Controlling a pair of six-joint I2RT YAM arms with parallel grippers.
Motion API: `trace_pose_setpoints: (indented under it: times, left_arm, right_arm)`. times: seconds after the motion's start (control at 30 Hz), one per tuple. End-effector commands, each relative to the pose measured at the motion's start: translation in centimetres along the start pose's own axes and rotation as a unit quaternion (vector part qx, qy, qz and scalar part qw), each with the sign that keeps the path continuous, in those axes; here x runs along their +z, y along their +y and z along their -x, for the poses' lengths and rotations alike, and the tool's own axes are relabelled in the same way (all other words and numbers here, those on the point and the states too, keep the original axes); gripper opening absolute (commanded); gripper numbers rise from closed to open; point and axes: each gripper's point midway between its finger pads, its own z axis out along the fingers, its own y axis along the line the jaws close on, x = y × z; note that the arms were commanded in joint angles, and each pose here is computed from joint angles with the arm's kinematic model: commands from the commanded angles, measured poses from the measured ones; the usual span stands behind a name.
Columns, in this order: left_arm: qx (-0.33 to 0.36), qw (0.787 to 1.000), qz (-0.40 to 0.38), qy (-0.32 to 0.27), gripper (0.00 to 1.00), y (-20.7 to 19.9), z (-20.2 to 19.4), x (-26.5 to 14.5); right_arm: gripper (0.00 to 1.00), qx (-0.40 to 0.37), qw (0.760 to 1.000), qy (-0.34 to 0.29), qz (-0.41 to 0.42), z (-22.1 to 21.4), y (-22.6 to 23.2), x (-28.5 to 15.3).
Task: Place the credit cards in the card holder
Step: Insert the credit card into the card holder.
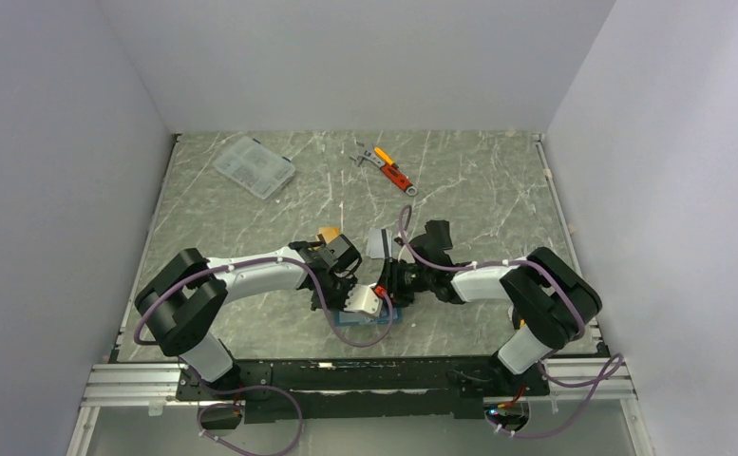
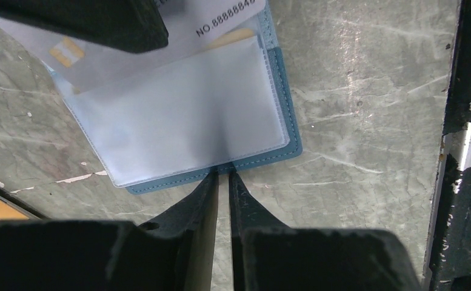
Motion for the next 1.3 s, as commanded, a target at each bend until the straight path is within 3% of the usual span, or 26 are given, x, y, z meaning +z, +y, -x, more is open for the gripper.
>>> trace_pose_setpoints:
  times: [0.0, 0.37, 0.53, 0.7, 0.8, 1.27]
  left_arm:
    - [0.007, 0.999, -0.034, 0.002, 0.17, -1.9, -0.5, 1.1]
    - [0.005, 0.999, -0.033, -0.003, 0.15, -1.7, -0.1, 1.0]
    - [0.005, 0.999, -0.036, 0.000, 0.15, -1.9, -0.3, 1.1]
    - [0.005, 0.999, -0.034, -0.004, 0.15, -1.7, 0.0, 1.0]
    - [0.004, 0.999, -0.035, -0.004, 0.15, -1.7, 0.0, 0.9]
    - [0.004, 0.999, -0.040, -0.003, 0.14, -1.9, 0.0, 1.1]
  right_arm:
    - [0.38, -0.018, 0.998, -0.002, -0.068, 0.0, -1.8, -1.3]
    - [0.39, -0.023, 0.997, 0.019, -0.073, -0.6, -1.7, -1.8]
    - [0.34, -0.024, 0.997, 0.016, -0.064, -0.1, -1.1, -2.3]
    - [0.09, -0.014, 0.998, 0.019, -0.060, -0.3, -1.2, -2.3]
    - [0.00, -0.009, 0.998, 0.018, -0.056, -0.2, -1.1, -2.1]
    - [0.00, -0.001, 0.999, -0.010, -0.046, 1.3, -1.0, -1.0]
